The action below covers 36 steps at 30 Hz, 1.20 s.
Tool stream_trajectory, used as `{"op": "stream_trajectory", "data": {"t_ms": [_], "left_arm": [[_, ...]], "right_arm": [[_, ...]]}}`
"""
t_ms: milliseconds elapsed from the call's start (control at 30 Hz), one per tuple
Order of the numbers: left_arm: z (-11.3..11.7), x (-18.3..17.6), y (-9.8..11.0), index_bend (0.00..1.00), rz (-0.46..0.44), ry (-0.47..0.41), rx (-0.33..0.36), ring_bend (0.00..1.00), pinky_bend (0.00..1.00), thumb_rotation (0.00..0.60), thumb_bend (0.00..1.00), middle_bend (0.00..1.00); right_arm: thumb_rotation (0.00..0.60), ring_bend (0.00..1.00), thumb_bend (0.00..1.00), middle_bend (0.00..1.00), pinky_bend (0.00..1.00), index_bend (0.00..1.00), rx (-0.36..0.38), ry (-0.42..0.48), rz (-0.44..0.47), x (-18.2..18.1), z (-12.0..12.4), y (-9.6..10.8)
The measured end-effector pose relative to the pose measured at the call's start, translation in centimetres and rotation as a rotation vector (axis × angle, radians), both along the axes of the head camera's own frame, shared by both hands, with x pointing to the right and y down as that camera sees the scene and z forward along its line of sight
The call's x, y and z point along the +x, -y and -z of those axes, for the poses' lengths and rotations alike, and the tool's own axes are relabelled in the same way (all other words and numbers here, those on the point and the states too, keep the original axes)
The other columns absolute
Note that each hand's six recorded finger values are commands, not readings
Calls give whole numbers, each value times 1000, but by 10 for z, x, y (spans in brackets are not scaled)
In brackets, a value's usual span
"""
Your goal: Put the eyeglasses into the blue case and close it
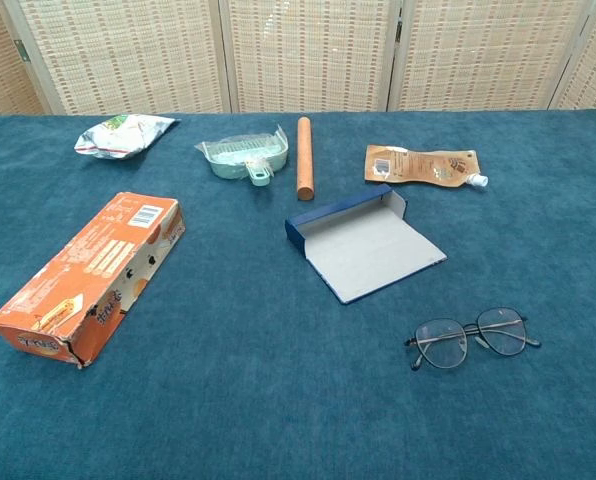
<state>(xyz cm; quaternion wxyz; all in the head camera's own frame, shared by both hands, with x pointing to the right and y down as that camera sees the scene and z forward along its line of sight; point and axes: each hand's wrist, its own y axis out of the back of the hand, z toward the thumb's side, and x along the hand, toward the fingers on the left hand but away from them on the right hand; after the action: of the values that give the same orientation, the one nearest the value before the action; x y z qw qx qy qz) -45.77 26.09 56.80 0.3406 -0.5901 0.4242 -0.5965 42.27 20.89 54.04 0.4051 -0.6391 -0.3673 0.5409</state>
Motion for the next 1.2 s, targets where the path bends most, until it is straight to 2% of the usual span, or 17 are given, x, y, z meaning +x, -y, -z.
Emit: {"op": "stream_trajectory", "data": {"t_ms": [233, 467, 533, 567, 633, 700, 767, 800, 1000, 1200], "left_arm": [[-1, 1, 0, 249, -2, -1, 0, 148, 238, 600, 186, 137], [1, -1, -2, 248, 3, -1, 4, 147, 238, 600, 187, 137], [1, 0, -2, 248, 3, -2, 3, 147, 238, 600, 187, 137], [1, 0, -3, 248, 3, -2, 2, 147, 238, 600, 187, 136], [2, 0, -4, 248, 4, -2, 0, 147, 238, 600, 187, 137], [3, -1, -4, 249, 7, -1, 1, 147, 238, 600, 186, 137], [4, -3, -5, 249, 12, 2, 1, 148, 238, 600, 186, 137], [4, -3, -6, 249, 14, 4, 0, 148, 238, 600, 186, 137], [5, -7, -9, 249, 23, 8, -3, 147, 238, 600, 186, 137], [5, -11, -11, 249, 34, 14, -4, 147, 238, 600, 186, 137]], "right_arm": [[600, 272, 334, 375, 287, 147, 25, 20, 13, -4, 0, 1], [600, 292, 334, 391, 330, 147, -13, 30, 47, -13, -8, -1], [600, 326, 334, 410, 363, 147, -33, 40, 73, -20, -13, -1], [600, 371, 334, 434, 397, 147, -44, 45, 87, -24, -16, -1], [600, 503, 334, 519, 543, 157, -71, 55, 121, -35, -24, -1], [600, 677, 333, 683, 775, 190, -97, 62, 150, -45, -31, -1], [600, 767, 332, 786, 845, 210, -133, 69, 184, -58, -41, -1], [600, 813, 332, 835, 874, 223, -150, 71, 200, -63, -45, -2], [600, 979, 331, 979, 960, 309, -263, 82, 303, -102, -79, -5], [600, 1000, 331, 1000, 981, 362, -356, 107, 367, -139, -111, -6]]}}
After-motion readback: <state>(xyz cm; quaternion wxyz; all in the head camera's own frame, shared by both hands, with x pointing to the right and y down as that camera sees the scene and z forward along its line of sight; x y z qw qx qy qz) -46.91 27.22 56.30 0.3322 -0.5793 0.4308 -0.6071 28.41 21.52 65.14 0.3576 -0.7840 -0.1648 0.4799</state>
